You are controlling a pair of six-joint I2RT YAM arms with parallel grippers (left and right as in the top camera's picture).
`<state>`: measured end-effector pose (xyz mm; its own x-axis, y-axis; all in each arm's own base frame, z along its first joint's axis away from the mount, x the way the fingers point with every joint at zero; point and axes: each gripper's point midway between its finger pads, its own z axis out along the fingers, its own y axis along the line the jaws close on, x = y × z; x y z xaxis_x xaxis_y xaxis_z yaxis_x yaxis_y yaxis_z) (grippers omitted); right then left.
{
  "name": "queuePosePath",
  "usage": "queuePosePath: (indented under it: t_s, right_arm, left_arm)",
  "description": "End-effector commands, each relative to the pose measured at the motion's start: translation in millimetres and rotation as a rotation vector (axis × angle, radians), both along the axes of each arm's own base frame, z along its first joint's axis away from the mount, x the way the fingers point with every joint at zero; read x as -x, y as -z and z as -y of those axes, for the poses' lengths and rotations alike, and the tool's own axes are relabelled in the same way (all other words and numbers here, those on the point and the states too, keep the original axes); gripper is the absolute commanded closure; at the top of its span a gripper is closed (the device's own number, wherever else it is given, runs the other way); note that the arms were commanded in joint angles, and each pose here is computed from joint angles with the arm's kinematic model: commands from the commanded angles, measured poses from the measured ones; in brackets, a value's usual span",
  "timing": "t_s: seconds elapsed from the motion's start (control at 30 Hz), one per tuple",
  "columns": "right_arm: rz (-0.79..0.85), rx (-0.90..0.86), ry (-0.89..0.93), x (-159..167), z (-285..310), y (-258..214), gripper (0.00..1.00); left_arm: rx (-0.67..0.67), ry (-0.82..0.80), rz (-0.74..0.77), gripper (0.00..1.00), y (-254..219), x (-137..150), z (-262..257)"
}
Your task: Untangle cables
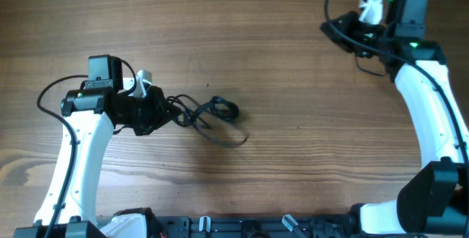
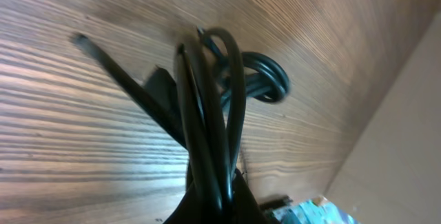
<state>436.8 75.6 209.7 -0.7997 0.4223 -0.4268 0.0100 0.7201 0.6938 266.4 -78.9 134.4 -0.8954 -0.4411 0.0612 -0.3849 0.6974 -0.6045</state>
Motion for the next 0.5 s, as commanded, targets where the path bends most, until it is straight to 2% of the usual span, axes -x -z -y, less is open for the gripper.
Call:
queuePosePath:
  t_s: [0.0, 0.13, 0.3, 0.4, 0.47]
  right_arm:
    - [0.129, 0.034, -0.250, 20.7, -45.2, -21.6, 0.68]
    - [0.351, -0.023, -0.638, 58.8, -127.9, -47.7, 0.55]
    - [0.484, -0.001, -0.931, 113.6, -210.3, -49.4, 0.50]
    - [0.497, -0.005, -1.010, 136.0, -234.0, -48.1, 0.47]
    - [0.512, -0.006, -1.067, 151.4, -247.0, -46.8, 0.47]
  left_arm:
    - [-0.050, -0.009, 0.015, 0.96, 3.7, -2.7, -7.7]
    - [-0.016, -0.001, 0.021, 0.96, 0.3, -2.8, -2.6]
    - [0.283, 0.083, 0.121, 0.96, -39.9, -9.9, 36.1]
    - [0.490, 0.175, 0.255, 0.96, -79.2, -17.0, 55.9]
    - [0.561, 0.219, 0.316, 0.96, -95.2, -18.9, 61.1]
